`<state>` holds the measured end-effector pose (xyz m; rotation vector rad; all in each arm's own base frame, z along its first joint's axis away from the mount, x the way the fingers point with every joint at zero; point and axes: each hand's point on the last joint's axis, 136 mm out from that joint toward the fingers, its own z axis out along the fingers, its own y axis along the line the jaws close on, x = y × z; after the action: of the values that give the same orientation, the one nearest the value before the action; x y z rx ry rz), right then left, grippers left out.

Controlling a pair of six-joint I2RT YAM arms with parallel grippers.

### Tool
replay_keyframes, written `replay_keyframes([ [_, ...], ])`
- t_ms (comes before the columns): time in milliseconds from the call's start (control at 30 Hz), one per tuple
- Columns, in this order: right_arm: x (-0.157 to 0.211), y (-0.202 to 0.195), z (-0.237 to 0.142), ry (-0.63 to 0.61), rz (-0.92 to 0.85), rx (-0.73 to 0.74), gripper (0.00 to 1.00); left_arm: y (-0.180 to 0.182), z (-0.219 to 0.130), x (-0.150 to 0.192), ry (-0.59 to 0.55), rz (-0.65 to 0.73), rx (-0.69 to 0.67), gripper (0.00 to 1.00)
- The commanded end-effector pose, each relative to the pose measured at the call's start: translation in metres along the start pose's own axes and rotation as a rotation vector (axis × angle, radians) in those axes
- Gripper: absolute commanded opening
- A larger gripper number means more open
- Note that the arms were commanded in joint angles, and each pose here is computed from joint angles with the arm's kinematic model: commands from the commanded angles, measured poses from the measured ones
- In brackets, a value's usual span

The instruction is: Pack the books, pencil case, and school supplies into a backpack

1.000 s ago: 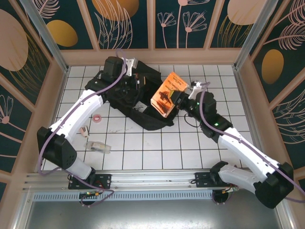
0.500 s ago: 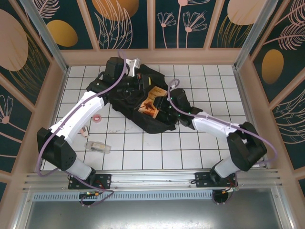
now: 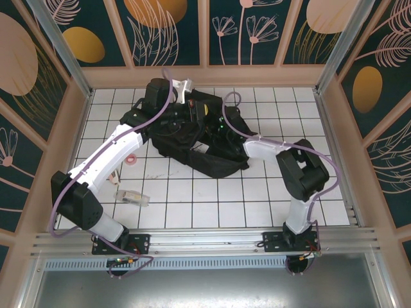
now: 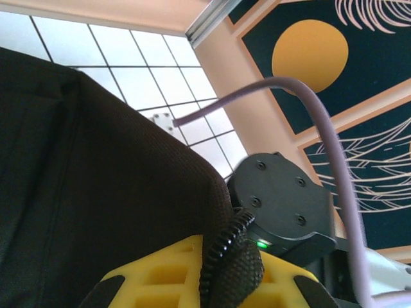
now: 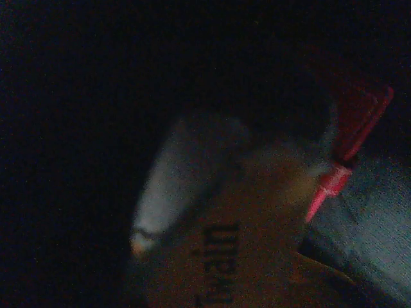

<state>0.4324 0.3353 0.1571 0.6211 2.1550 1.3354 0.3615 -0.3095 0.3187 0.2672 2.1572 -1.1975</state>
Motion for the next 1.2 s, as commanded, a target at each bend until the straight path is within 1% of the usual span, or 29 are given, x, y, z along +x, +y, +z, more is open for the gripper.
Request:
replay_keyframes([
  [0,-0.030,0.033,0.021,-0.102,0.094,-0.110,0.07,-0.027,-0.008,-0.016,-0.063,0.048,0.093,0.00],
  [33,-0.029,0.032,0.029,-0.091,0.106,-0.111,0.17,-0.027,-0.008,-0.017,-0.065,0.052,0.085,0.00],
  [67,-0.028,0.033,0.036,-0.076,0.107,-0.112,0.29,-0.024,-0.007,-0.017,-0.065,0.054,0.073,0.00],
  [133,-0.025,0.038,0.040,-0.070,0.076,-0.105,0.45,-0.014,-0.003,-0.020,-0.059,0.065,0.011,0.00],
  [200,-0.026,0.043,0.033,-0.091,0.020,-0.080,0.54,-0.007,-0.002,-0.025,-0.064,0.080,-0.036,0.00],
  [333,-0.031,0.041,0.009,-0.121,-0.086,-0.014,0.64,0.004,-0.003,-0.034,-0.086,0.106,-0.104,0.00],
  [467,-0.032,0.035,-0.020,-0.127,-0.167,0.006,0.66,0.021,-0.001,-0.039,-0.091,0.097,-0.142,0.00],
  [533,-0.034,0.031,-0.035,-0.125,-0.211,0.045,0.68,0.031,-0.001,-0.043,-0.097,0.085,-0.157,0.00],
  [600,-0.033,0.033,-0.050,-0.128,-0.264,0.035,0.68,0.041,-0.002,-0.047,-0.104,0.072,-0.171,0.00],
  [767,-0.014,0.047,-0.083,-0.092,-0.429,0.011,0.67,0.070,-0.007,-0.060,-0.127,0.029,-0.203,0.00],
  [867,0.002,0.064,-0.105,-0.135,-0.590,0.019,0.66,0.088,-0.016,-0.072,-0.161,0.002,-0.231,0.00],
  [933,0.017,0.077,-0.116,-0.165,-0.695,0.016,0.66,0.102,-0.022,-0.080,-0.184,-0.023,-0.249,0.00],
  [1000,0.042,0.093,-0.117,-0.134,-0.782,-0.018,0.66,0.119,-0.027,-0.088,-0.203,-0.053,-0.262,0.00],
  [1067,0.068,0.101,-0.106,-0.061,-0.856,-0.033,0.66,0.131,-0.033,-0.095,-0.218,-0.086,-0.253,0.00],
  [1167,0.121,0.103,-0.074,0.101,-0.971,-0.033,0.66,0.137,-0.041,-0.101,-0.234,-0.096,-0.247,0.00],
])
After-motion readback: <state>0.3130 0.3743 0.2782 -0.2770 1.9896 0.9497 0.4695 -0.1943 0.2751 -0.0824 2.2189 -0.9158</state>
